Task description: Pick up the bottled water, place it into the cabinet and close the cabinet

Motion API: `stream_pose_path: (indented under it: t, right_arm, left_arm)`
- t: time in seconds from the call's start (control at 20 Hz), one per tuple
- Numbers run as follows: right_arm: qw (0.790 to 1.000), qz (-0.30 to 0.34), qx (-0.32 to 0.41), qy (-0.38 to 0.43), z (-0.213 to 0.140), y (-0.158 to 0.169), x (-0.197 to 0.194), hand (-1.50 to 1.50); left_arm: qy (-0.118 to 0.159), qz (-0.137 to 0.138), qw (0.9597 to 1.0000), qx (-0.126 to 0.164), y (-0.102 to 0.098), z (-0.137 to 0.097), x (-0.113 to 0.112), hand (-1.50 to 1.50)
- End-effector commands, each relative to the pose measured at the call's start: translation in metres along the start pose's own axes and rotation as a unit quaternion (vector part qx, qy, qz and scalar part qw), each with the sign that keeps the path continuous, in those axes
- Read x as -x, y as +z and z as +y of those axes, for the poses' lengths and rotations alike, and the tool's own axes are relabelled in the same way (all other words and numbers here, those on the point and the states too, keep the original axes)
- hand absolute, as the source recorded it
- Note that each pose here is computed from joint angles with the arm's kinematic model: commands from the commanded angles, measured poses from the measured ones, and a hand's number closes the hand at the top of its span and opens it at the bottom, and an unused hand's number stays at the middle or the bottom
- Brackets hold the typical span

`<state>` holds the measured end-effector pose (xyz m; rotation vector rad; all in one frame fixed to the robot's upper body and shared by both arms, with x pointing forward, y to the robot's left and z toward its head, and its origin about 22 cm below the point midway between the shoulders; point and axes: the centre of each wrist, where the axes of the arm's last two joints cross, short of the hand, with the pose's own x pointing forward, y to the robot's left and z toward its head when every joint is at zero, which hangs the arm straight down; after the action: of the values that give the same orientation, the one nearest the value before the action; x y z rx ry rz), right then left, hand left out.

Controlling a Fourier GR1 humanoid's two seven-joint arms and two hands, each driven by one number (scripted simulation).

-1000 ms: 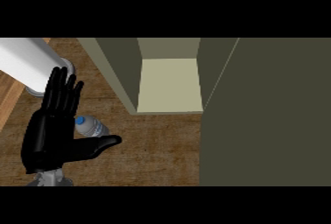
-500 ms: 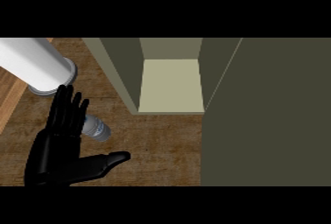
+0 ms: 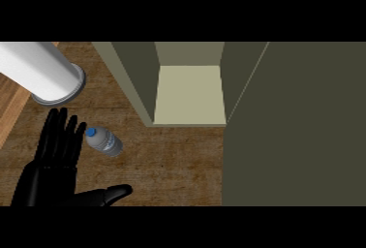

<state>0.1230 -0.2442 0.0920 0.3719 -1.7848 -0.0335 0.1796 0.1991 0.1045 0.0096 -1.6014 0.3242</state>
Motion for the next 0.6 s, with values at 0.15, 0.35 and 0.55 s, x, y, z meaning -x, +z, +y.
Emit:
stream_pose_path:
  t: [0.15, 0.35, 0.55]
  right_arm:
    - [1.0, 0.007, -0.009, 0.01, 0.011, 0.004, 0.014, -1.5]
    - [1.0, -0.002, -0.006, 0.004, -0.003, -0.008, 0.022, -1.5]
    - [1.0, -0.004, -0.005, 0.019, 0.008, 0.011, 0.01, -1.5]
  left_arm:
    - [0.001, -0.003, 1.0, 0.007, 0.016, 0.004, -0.002, -1.5]
    - [0.004, -0.007, 0.9997, -0.025, 0.005, 0.024, 0.03, -1.5]
    - [-0.014, -0.018, 0.999, -0.039, 0.004, 0.053, 0.029, -1.5]
